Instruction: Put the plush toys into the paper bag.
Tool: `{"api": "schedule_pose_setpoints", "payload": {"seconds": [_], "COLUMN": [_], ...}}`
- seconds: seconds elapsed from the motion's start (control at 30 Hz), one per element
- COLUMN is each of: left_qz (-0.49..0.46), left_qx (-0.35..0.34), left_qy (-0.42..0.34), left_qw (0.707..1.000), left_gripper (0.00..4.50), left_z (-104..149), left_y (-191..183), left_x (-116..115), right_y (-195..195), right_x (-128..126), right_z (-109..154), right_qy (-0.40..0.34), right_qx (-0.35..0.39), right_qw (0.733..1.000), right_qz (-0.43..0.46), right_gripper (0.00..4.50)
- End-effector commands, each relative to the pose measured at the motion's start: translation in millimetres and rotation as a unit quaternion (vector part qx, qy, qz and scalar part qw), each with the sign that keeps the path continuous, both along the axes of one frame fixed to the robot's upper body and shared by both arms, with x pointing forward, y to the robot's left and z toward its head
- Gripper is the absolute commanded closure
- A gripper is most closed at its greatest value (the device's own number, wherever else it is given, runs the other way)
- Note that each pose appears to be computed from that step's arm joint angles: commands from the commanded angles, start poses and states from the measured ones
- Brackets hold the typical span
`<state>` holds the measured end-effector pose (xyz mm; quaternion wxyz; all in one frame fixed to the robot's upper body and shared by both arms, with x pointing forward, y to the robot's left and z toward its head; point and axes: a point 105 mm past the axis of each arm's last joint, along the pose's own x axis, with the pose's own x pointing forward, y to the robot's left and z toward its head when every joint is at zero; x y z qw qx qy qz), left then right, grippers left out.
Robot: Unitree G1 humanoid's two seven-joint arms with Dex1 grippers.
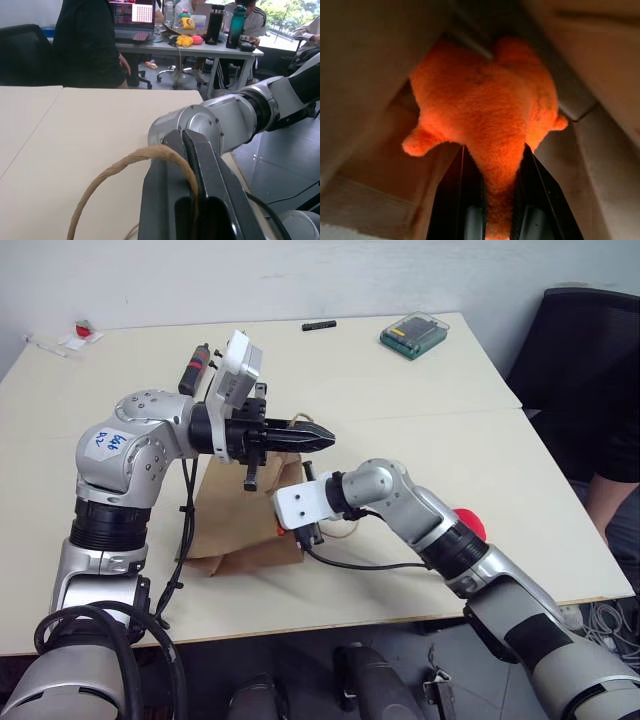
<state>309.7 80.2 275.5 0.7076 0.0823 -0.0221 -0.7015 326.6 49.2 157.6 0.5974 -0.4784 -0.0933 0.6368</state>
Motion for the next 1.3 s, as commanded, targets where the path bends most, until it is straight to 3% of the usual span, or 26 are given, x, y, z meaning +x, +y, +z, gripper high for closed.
{"api": "schedule_pose_setpoints", "payload": {"seconds": [0.03, 0.23, 0.37, 0.63, 0.83, 0.93, 1.1, 1.23, 1.3], "left_qz": [-0.011, -0.009, 0.002, 0.032, 0.045, 0.053, 0.056, 0.06, 0.062], "left_qx": [-0.008, -0.01, -0.011, -0.016, -0.029, -0.028, -0.031, -0.036, -0.035], "left_qy": [-0.035, -0.037, -0.04, -0.034, -0.019, -0.008, -0.007, -0.004, -0.002], "left_qw": [0.999, 0.999, 0.999, 0.999, 0.998, 0.998, 0.998, 0.998, 0.997], "left_gripper": [4.5, 4.5, 4.5, 4.5, 4.5, 4.5, 4.5, 4.5, 4.5], "left_z": [15.0, 15.2, 15.9, 15.6, 16.8, 9.0, 8.8, 11.2, 10.0], "left_y": [-5.4, -5.0, -0.1, 17.7, 30.1, 33.2, 36.1, 44.2, 46.9], "left_x": [-5.0, -5.2, -3.0, -0.3, -6.8, -9.1, -13.4, -16.8, -17.6], "right_y": [14.2, 28.3, 23.4, -18.9, -85.5, -126.0, -197.5, -249.4, -256.1], "right_x": [0.7, 6.5, 7.5, 3.2, -6.7, -14.0, -38.6, -59.8, -63.9], "right_z": [15.1, 23.4, 16.2, 24.8, 43.6, 59.7, 67.0, 45.8, 35.3], "right_qy": [-0.01, 0.059, 0.112, 0.086, 0.048, 0.054, 0.07, 0.1, 0.113], "right_qx": [0.033, 0.137, 0.153, 0.164, 0.2, 0.265, 0.322, 0.352, 0.35], "right_qw": [0.999, 0.989, 0.981, 0.981, 0.967, 0.935, 0.869, 0.784, 0.764], "right_qz": [0.012, -0.022, -0.037, -0.062, -0.148, -0.229, -0.369, -0.502, -0.53], "right_gripper": [4.37, 4.37, 2.98, 0.12, 0.05, 0.05, 0.05, 0.05, 0.05]}}
